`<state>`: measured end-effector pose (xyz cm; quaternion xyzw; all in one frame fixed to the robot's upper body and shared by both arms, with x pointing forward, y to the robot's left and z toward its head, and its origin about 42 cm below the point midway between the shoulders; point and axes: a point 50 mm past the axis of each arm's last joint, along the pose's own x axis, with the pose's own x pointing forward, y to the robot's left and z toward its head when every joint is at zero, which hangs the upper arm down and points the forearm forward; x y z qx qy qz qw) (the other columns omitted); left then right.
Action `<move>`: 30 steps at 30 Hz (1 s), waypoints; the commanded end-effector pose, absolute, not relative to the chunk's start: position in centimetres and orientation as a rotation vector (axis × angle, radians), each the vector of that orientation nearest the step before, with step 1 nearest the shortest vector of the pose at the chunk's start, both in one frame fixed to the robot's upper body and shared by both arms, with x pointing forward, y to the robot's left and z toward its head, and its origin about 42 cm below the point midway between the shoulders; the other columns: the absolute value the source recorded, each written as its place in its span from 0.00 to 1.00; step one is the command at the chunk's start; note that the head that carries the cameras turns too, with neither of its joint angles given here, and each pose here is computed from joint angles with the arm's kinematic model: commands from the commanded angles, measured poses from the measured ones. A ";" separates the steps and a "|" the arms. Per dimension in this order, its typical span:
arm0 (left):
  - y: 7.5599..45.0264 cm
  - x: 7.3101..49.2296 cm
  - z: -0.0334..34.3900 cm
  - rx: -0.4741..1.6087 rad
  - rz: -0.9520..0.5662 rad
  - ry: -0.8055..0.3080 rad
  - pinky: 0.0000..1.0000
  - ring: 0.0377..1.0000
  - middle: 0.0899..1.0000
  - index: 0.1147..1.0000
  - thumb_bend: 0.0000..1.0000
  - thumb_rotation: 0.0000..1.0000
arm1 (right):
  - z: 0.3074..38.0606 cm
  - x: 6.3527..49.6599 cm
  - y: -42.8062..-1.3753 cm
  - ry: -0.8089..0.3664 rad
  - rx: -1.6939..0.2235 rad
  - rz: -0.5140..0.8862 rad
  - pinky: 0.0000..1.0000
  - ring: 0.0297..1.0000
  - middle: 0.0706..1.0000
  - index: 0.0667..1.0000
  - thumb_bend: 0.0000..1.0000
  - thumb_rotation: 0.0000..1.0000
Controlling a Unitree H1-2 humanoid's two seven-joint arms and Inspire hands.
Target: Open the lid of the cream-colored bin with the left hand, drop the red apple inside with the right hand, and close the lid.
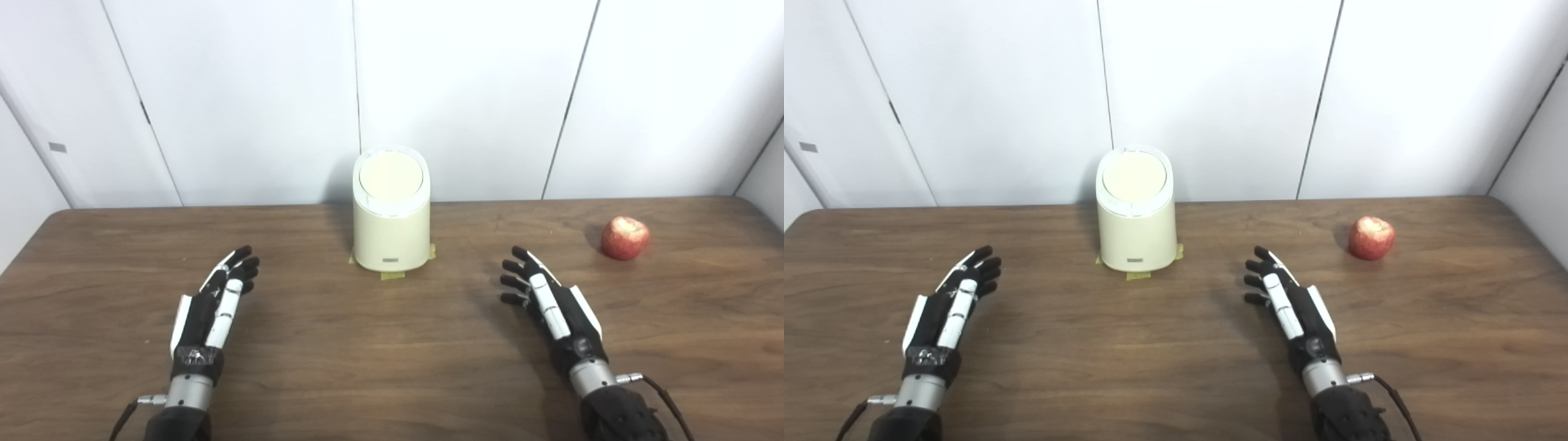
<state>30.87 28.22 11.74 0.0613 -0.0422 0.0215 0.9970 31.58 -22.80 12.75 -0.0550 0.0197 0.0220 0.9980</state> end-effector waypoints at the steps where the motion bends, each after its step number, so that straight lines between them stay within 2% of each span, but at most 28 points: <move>1: 28.2 31.5 12.3 0.148 0.013 -0.085 0.86 0.86 0.86 0.91 0.47 0.70 | 14.4 32.8 -22.4 -0.041 -0.105 0.053 0.74 0.82 0.86 0.90 0.52 0.95; 2: 28.0 32.1 13.2 0.149 0.000 -0.096 0.85 0.86 0.87 0.91 0.47 0.69 | 14.3 32.8 -22.4 -0.040 -0.103 0.050 0.74 0.82 0.86 0.90 0.52 0.95; 5: 27.5 33.7 15.7 0.161 -0.009 -0.131 0.88 0.88 0.90 0.94 0.49 0.57 | 14.2 32.9 -22.4 -0.042 -0.096 0.045 0.74 0.83 0.86 0.90 0.51 0.95; 7: 27.0 34.8 17.6 0.202 0.013 -0.165 0.86 0.86 0.87 0.90 0.57 0.48 | 14.3 32.9 -22.4 -0.044 -0.092 0.044 0.75 0.83 0.86 0.90 0.51 0.94; 9: 26.7 35.8 19.3 0.219 0.028 -0.196 0.84 0.85 0.86 0.89 0.61 0.44 | 14.3 32.9 -22.5 -0.044 -0.089 0.042 0.75 0.83 0.86 0.90 0.51 0.94; 12: 26.2 37.6 21.8 0.181 0.029 -0.250 0.86 0.86 0.86 0.88 0.67 0.28 | 14.3 32.8 -22.6 -0.046 -0.092 0.039 0.75 0.83 0.86 0.90 0.50 0.94; 15: 26.0 39.4 24.2 0.243 0.021 -0.292 0.82 0.83 0.86 0.87 0.76 0.26 | 14.2 32.8 -22.6 -0.047 -0.094 0.041 0.75 0.84 0.86 0.90 0.50 0.94; 18: 25.8 40.9 25.9 0.274 -0.002 -0.310 0.81 0.83 0.86 0.88 0.79 0.25 | 14.2 32.8 -22.6 -0.048 -0.097 0.047 0.76 0.84 0.86 0.91 0.51 0.94; 21: 25.4 42.4 27.8 0.312 -0.028 -0.327 0.82 0.84 0.87 0.89 0.80 0.26 | 14.1 32.9 -22.6 -0.047 -0.100 0.044 0.76 0.83 0.86 0.91 0.51 0.93; 26: 24.5 44.4 30.2 0.380 -0.056 -0.345 0.75 0.83 0.86 0.89 0.83 0.27 | 14.2 32.9 -22.6 -0.051 -0.097 0.045 0.75 0.83 0.86 0.90 0.51 0.93; 30: 23.2 45.7 32.2 0.427 -0.087 -0.362 0.74 0.83 0.85 0.87 0.84 0.25 | 14.3 32.8 -22.6 -0.055 -0.094 0.043 0.75 0.83 0.86 0.91 0.52 0.92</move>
